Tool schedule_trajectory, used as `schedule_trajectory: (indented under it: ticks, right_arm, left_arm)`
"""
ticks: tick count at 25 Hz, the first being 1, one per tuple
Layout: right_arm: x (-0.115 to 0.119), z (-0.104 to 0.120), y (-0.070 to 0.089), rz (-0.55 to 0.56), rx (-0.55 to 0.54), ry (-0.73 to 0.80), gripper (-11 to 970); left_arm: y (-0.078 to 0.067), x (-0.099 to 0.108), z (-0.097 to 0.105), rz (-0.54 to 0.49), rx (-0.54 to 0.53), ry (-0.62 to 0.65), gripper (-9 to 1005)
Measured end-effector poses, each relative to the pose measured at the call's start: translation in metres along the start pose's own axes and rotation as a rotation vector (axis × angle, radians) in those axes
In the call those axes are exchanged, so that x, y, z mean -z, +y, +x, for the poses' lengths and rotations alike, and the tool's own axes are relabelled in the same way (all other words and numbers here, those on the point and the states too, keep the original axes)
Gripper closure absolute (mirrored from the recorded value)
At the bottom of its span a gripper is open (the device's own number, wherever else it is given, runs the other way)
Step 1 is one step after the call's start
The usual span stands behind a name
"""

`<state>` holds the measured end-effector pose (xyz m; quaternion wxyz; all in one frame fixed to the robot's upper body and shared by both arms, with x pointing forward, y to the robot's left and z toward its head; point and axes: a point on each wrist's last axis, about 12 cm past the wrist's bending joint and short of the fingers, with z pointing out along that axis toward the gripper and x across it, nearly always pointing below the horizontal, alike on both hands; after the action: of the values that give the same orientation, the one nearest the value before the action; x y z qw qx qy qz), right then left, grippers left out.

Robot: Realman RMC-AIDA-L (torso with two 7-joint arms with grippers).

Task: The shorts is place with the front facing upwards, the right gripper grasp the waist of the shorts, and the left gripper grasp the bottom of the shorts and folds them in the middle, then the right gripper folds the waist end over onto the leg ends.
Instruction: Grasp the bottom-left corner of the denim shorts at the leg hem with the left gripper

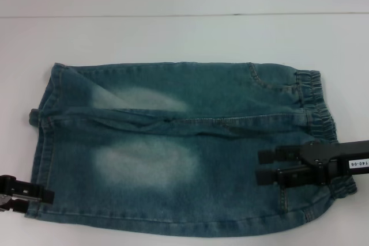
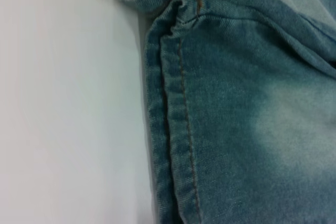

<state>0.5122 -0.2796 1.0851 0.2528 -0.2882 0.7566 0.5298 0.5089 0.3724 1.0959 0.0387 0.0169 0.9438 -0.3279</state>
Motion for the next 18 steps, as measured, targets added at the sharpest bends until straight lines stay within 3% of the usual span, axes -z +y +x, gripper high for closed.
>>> schedule_trajectory:
  ticks: [18]
  right_arm:
    - [-0.0025,-0.0006,0.0006,-0.008,0.005,0.01,64]
  left_arm:
    - [0.0003,-0.001,-0.0021,-0.013,-0.006,-0.007,129]
